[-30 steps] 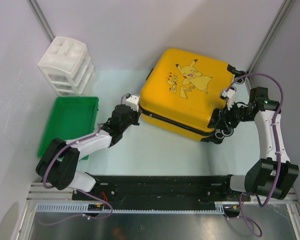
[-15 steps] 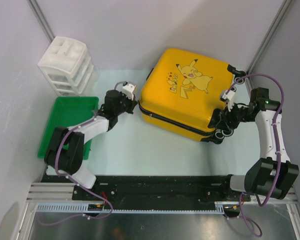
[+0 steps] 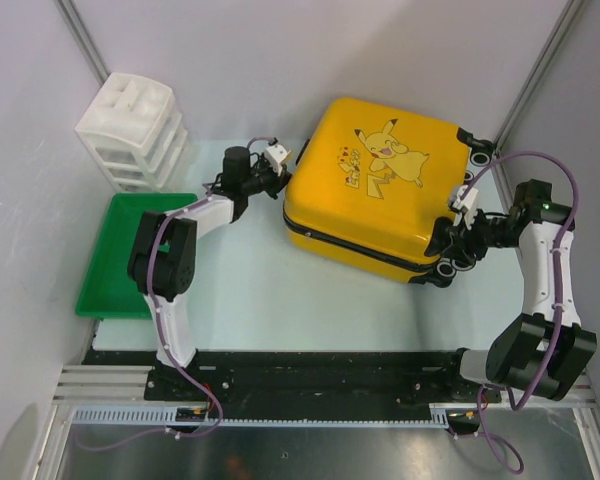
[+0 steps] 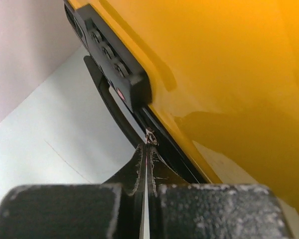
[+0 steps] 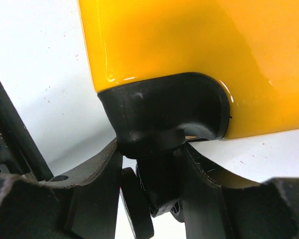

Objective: Open, take out, and arrange the luggage

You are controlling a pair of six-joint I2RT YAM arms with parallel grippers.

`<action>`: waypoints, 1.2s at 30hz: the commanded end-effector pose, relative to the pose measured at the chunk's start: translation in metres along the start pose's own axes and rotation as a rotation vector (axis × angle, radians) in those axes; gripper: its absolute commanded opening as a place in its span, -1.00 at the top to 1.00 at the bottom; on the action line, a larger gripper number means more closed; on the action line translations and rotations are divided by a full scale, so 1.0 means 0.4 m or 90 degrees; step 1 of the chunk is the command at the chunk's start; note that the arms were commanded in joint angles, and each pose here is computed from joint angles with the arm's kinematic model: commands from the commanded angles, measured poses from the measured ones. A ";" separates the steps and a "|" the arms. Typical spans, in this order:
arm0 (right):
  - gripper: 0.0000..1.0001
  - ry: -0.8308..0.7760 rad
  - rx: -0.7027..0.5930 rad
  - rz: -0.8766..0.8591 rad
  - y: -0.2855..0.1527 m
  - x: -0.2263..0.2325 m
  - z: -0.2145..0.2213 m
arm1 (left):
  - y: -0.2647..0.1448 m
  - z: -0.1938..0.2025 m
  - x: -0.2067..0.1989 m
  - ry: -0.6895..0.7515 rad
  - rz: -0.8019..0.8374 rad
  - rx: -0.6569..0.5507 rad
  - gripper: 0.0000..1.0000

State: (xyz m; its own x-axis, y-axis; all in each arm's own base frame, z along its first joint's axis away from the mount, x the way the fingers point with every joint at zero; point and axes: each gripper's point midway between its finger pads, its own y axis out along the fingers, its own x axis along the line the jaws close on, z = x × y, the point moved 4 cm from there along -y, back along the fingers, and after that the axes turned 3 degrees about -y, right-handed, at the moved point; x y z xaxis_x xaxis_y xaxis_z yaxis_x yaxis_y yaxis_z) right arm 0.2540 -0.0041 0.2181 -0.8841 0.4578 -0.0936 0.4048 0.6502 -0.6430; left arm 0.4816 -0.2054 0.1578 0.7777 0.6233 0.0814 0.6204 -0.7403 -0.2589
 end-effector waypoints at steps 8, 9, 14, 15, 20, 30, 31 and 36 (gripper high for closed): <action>-0.22 -0.024 0.141 0.113 -0.084 -0.069 0.075 | 0.022 -0.270 -0.070 0.157 0.106 -0.203 1.00; -0.54 0.004 0.132 0.122 -0.091 -0.063 0.062 | 0.017 -0.266 -0.093 0.159 0.121 -0.202 1.00; -0.99 0.031 0.085 0.138 -0.119 -0.008 0.003 | -0.007 -0.228 -0.172 0.144 0.151 -0.184 1.00; -0.99 0.048 0.074 0.136 -0.122 0.006 -0.007 | -0.014 -0.233 -0.177 0.146 0.149 -0.185 1.00; -0.99 0.079 -0.054 0.119 -0.141 0.060 -0.134 | -0.027 -0.234 -0.229 0.148 0.170 -0.186 1.00; -0.93 0.173 -0.268 0.257 -0.059 -0.130 -0.416 | -0.042 -0.234 -0.441 0.118 0.284 -0.184 0.99; -0.93 0.170 -0.273 0.269 -0.040 -0.157 -0.428 | -0.045 -0.226 -0.455 0.112 0.291 -0.180 1.00; -0.94 0.218 -0.227 0.363 -0.041 -0.233 -0.419 | -0.080 -0.281 -0.381 0.000 0.214 -0.177 0.01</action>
State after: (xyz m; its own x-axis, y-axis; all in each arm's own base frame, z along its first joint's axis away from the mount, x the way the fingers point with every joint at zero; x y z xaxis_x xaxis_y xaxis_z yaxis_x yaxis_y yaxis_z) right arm 0.3412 0.0666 0.3246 -0.6158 0.7875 -0.0235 0.7366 0.5649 -0.3720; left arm 0.3444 -0.3360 0.2555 0.9417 0.2611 0.2122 0.2632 -0.9646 0.0189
